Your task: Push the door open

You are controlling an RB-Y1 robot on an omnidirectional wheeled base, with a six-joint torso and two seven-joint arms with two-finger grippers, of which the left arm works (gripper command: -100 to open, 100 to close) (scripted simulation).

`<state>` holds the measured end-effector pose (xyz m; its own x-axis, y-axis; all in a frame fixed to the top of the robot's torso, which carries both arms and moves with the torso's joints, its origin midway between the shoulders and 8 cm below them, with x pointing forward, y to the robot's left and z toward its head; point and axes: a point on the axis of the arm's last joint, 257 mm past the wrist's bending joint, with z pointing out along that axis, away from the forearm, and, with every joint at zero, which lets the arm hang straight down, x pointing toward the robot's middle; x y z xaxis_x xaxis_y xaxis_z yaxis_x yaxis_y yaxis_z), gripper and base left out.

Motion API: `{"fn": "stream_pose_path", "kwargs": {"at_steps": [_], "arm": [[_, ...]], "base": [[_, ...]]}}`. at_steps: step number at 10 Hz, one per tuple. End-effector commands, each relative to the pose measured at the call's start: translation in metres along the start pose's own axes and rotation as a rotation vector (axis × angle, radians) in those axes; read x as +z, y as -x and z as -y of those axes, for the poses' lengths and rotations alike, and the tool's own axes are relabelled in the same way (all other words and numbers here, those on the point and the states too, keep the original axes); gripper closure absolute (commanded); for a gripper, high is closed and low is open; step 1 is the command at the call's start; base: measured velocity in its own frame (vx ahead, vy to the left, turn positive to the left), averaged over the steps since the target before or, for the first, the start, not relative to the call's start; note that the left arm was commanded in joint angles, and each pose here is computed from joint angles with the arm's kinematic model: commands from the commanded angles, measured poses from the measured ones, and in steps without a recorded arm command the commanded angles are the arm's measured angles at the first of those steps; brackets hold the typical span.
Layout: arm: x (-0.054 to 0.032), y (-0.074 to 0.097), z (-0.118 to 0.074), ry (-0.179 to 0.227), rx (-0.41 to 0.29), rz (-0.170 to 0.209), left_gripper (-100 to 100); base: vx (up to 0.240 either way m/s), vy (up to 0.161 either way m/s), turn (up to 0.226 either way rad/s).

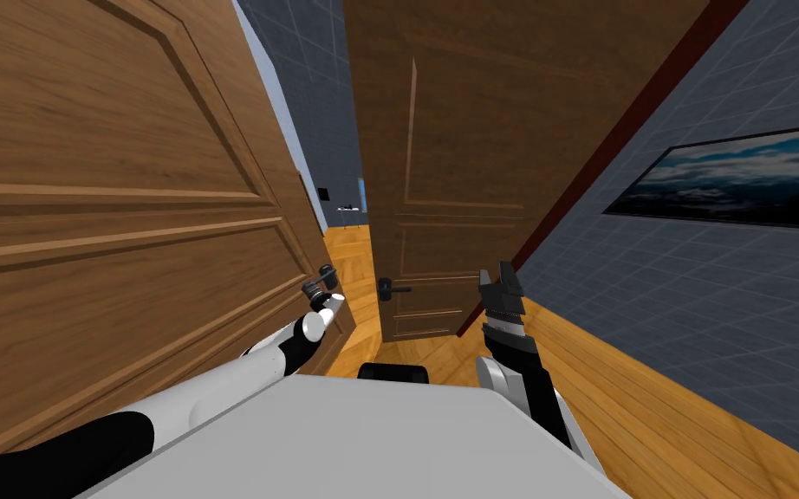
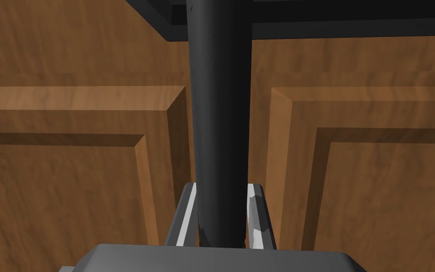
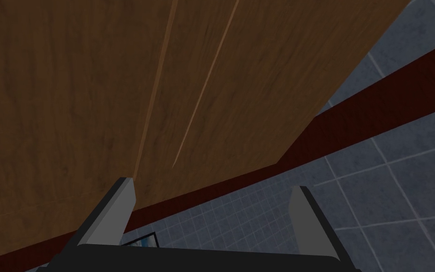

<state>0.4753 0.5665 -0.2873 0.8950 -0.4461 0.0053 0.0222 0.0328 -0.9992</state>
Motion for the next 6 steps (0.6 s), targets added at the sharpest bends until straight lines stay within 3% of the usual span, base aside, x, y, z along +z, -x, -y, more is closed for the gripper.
{"fn": "stream_pose_path", "kwargs": {"at_steps": [1, 3, 4, 5, 6], "arm": [[0.0086, 0.008, 0.013, -0.032, -0.011, 0.028, 100], [0.0086, 0.008, 0.013, -0.032, -0.011, 0.028, 100], [0.009, 0.015, 0.01, -0.021, -0.007, 0.056, 100], [0.0173, 0.014, 0.033, -0.068, -0.04, 0.068, 100], [0.012, 0.016, 0.017, -0.035, -0.015, 0.061, 100]], "base": [[0.014, -0.005, -0.012], [0.004, 0.0, 0.003], [0.041, 0.009, -0.055], [0.042, 0.003, 0.001], [0.022, 0.007, 0.006]]}}
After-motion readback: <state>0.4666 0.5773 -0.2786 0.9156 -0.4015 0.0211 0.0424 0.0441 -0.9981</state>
